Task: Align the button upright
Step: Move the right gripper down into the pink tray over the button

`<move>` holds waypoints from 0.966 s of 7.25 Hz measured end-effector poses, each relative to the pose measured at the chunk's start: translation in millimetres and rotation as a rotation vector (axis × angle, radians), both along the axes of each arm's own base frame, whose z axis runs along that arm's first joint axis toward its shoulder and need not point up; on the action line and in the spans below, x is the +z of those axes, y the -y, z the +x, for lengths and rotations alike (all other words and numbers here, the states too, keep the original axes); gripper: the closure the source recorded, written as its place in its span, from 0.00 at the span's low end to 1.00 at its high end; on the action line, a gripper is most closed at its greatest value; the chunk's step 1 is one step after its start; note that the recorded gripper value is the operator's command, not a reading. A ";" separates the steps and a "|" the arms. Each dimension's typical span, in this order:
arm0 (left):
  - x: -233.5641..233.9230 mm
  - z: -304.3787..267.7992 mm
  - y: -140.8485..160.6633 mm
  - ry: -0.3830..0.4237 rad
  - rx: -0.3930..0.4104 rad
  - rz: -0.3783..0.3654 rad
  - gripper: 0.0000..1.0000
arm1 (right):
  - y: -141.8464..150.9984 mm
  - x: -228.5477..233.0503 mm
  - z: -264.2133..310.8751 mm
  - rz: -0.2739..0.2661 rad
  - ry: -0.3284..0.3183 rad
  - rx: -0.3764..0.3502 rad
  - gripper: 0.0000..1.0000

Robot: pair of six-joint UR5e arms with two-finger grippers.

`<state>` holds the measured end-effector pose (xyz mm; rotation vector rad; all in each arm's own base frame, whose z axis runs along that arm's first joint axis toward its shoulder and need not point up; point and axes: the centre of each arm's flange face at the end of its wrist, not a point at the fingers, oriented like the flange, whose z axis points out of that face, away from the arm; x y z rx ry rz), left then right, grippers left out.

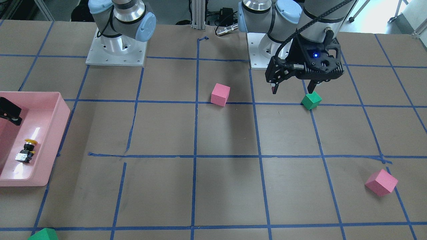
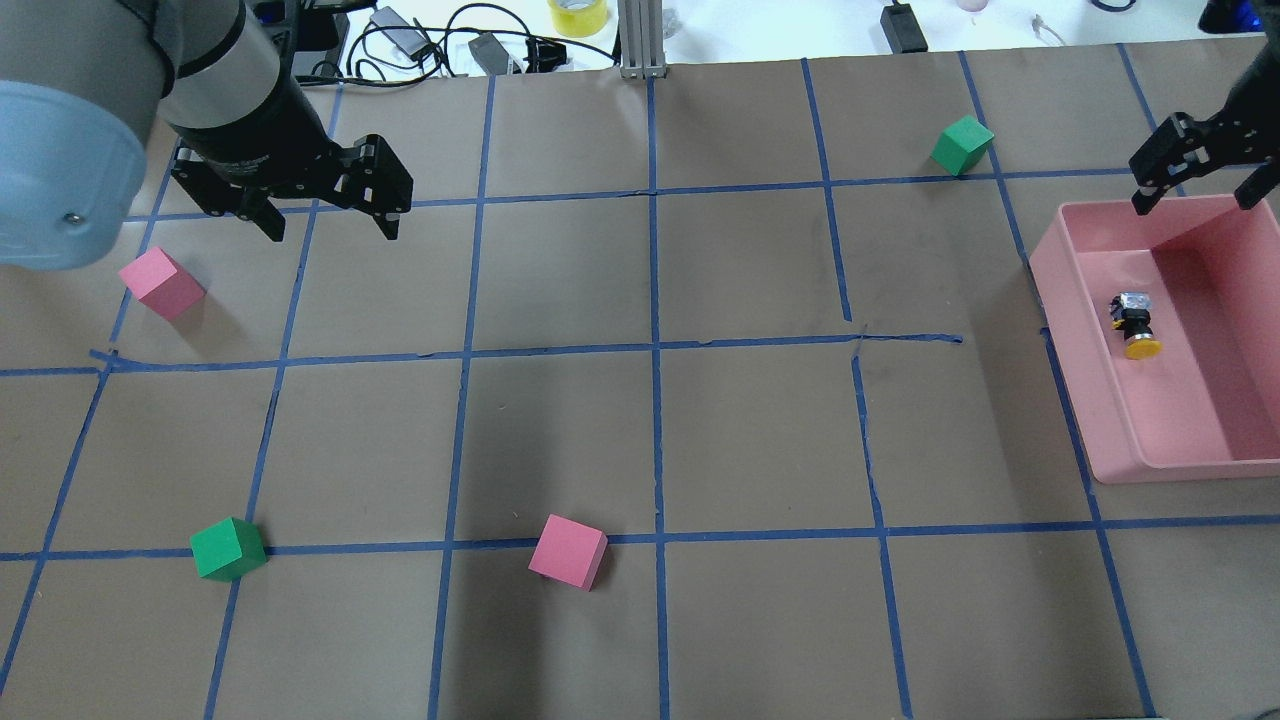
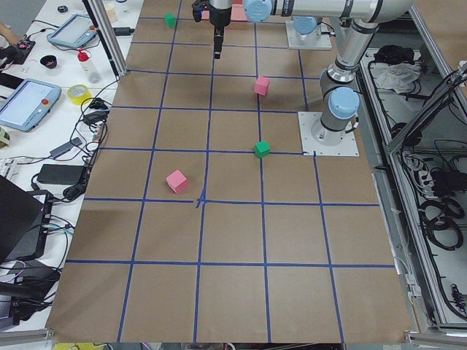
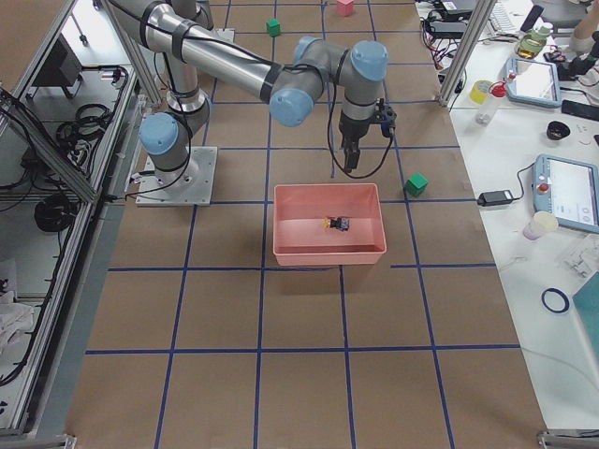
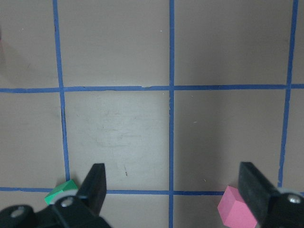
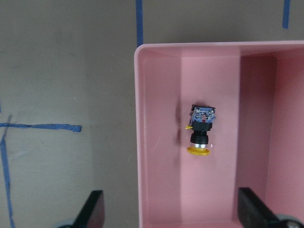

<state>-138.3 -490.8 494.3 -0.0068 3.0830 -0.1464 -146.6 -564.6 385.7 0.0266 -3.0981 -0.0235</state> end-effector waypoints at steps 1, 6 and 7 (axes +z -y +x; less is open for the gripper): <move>0.0 0.1 0.0 0.000 0.000 0.000 0.00 | -1.0 -32.2 -21.9 -0.019 -0.011 0.014 0.00; 0.2 0.2 -0.3 0.001 0.000 0.000 0.00 | -10.4 -144.0 -55.9 0.027 0.016 -0.012 0.00; 0.0 0.2 -0.2 0.001 -0.001 0.000 0.00 | -9.8 -157.6 -57.2 0.049 0.023 -0.011 0.00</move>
